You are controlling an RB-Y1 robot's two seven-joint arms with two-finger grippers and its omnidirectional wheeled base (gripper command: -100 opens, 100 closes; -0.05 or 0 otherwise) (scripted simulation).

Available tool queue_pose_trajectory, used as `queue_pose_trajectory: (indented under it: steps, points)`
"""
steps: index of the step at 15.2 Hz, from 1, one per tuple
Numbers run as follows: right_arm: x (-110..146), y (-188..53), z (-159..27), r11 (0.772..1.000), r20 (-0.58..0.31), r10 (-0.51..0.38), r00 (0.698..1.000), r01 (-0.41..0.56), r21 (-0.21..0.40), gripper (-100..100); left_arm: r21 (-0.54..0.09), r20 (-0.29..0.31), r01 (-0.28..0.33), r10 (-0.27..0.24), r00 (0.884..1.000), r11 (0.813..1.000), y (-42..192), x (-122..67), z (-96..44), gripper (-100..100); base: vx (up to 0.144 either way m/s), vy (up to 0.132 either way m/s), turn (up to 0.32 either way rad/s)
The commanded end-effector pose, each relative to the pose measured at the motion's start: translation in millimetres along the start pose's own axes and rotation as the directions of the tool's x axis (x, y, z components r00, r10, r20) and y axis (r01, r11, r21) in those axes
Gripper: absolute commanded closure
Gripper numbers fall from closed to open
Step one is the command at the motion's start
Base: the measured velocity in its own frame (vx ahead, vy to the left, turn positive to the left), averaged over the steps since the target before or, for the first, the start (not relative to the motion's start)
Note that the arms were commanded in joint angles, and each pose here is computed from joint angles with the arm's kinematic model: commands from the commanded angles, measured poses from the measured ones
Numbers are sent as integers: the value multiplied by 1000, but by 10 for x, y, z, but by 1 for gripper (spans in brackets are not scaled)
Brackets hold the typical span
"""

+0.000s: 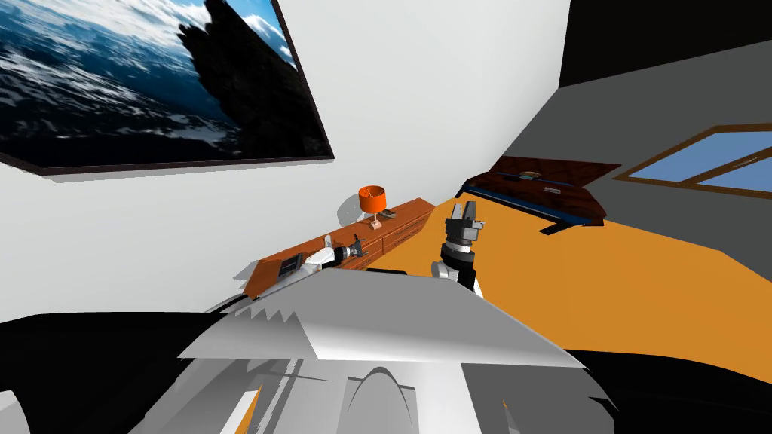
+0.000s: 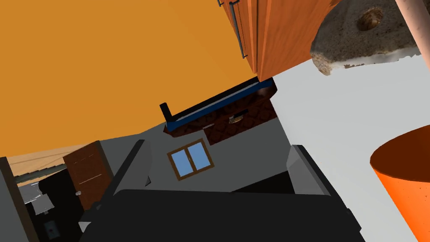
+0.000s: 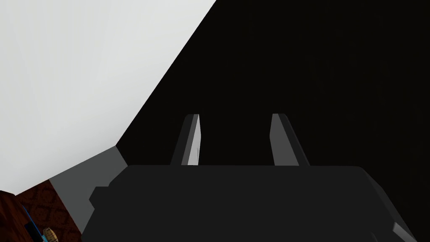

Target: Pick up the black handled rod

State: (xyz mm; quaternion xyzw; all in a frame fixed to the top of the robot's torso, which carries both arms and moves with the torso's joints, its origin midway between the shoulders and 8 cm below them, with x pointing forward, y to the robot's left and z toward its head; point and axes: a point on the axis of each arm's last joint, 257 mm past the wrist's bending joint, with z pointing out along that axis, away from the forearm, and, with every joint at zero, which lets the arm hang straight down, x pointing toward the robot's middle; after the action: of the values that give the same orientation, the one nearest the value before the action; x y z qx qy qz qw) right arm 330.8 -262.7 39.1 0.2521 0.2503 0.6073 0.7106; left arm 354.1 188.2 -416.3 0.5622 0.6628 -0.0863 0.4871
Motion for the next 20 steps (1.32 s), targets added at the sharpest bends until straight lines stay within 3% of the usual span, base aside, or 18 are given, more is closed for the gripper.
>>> queue_pose_trajectory:
  steps: [1,2,3,5,6,7,10,11,14,15,17,18,19,20]
  points:
    - [0,0,0,1000,0,0,1000,0,0,0,28,-56,-41,42,998,999,-52,221,-46,-100,25,-34,-63]
    - [0,0,0,1000,0,0,1000,0,0,0,28,-56,-41,42,998,999,-52,221,-46,-100,16,-18,21]
    - [-1,0,0,1000,0,0,1000,0,0,0,73,-128,-96,105,986,993,-121,547,-164,-100,30,-41,-225]
    - [0,0,0,1000,0,0,1000,0,0,0,87,-148,-111,123,981,990,-153,633,-188,-100,37,-36,-154]
    - [0,0,0,1000,0,0,1000,0,0,0,133,-206,-154,180,962,979,-198,918,-328,-100,46,-56,-208]
    - [0,0,0,1000,0,0,1000,0,0,0,149,-229,-162,193,954,976,-233,1027,-371,-100,55,-56,-235]
    - [-1,0,0,1000,0,0,1000,0,0,0,154,-231,-169,201,952,974,-240,1038,-375,-100,27,-19,-9]
    - [-1,0,0,1000,0,0,1000,0,0,0,215,-276,-229,284,918,949,-277,1286,-525,-100,33,-41,-168]
    - [0,0,0,1000,0,0,1000,0,0,0,225,-304,-214,277,912,951,-316,1425,-600,-100,41,-35,-131]
    - [-1,0,0,1000,0,0,1000,0,0,0,287,-344,-254,346,873,924,-353,1682,-786,-100,37,-40,-148]
    - [0,0,0,1000,0,0,1000,0,0,0,299,-363,-246,348,864,922,-383,1782,-852,-100,52,-38,-165]
    - [0,0,0,1000,0,0,1000,0,0,0,354,-388,-277,409,826,893,-406,1980,-1025,-100,59,-48,-236]
    - [0,0,0,1000,0,0,1000,0,0,0,367,-413,-258,406,815,893,-446,2110,-1128,-100,74,-50,-218]
    - [0,0,0,1000,0,0,1000,0,0,0,373,-413,-263,413,811,890,-450,2120,-1135,-100,63,-33,-58]
